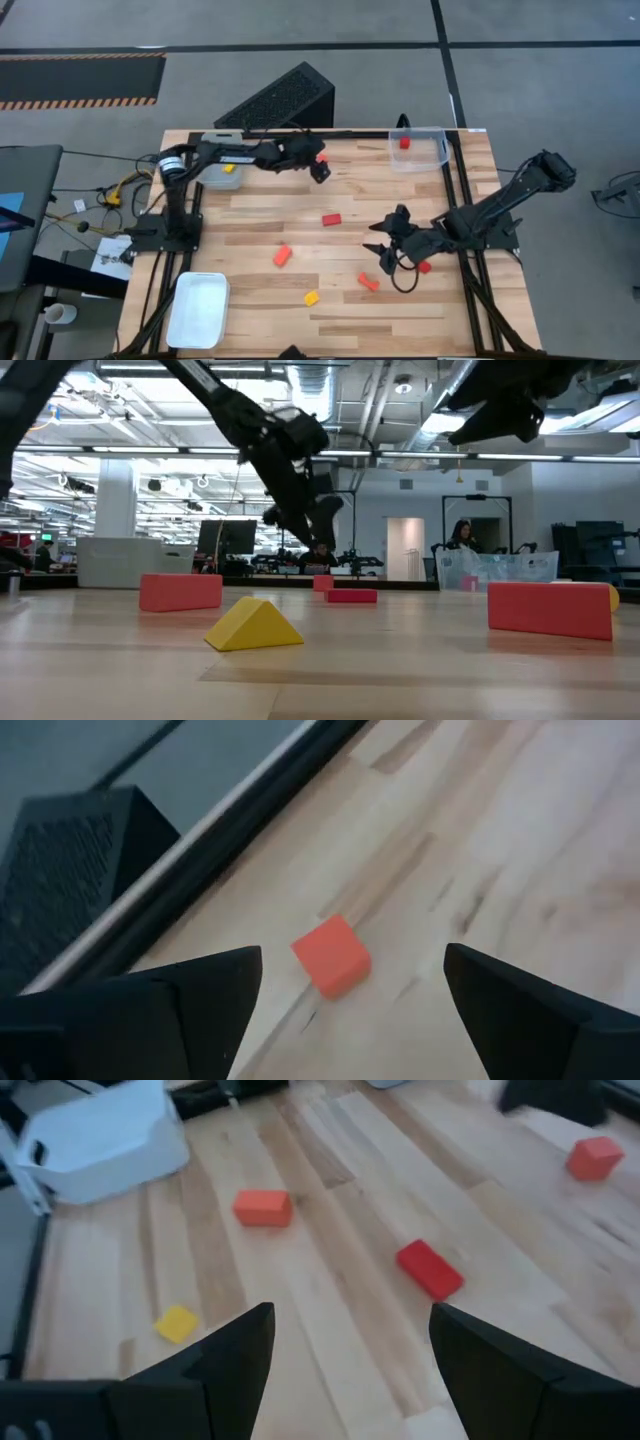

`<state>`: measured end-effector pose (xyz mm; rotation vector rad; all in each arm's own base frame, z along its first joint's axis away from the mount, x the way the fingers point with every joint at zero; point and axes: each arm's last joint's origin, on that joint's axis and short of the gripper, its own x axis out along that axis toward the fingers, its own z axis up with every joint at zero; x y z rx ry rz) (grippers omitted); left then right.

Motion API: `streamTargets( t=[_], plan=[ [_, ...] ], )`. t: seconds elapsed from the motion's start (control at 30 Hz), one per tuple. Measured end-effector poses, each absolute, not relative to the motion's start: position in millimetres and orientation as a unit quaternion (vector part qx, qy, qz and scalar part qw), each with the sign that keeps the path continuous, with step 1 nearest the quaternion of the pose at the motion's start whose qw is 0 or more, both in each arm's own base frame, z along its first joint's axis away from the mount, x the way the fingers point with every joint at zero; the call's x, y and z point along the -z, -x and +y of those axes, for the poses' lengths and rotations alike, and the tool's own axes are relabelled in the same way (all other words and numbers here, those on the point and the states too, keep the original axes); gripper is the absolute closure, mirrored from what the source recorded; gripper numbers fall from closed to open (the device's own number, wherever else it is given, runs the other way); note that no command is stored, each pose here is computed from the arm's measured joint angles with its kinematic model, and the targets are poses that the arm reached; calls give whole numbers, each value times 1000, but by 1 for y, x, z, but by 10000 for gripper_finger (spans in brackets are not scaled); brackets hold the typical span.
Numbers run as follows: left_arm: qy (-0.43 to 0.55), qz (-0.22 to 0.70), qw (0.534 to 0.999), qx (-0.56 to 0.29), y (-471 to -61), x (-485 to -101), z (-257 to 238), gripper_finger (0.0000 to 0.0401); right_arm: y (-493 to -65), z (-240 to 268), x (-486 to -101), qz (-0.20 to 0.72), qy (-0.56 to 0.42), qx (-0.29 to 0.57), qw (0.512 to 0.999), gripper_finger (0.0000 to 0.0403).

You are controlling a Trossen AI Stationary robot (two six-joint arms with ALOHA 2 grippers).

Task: Sort & place blocks by color
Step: Put the top orange block into the white bin

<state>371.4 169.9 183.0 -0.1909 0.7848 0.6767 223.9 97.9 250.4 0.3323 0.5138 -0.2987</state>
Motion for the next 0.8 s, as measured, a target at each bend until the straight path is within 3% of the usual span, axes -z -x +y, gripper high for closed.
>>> streamTargets(
  t=[0.6,0.8],
  plan=[
    [185,404,804,-396,-396,-150,209,96,-219,110,-252,237,-156,136,949,113],
    [214,433,795,-368,-394,-137,208,96,-219,110,-252,237,-156,137,949,113]
  ],
)
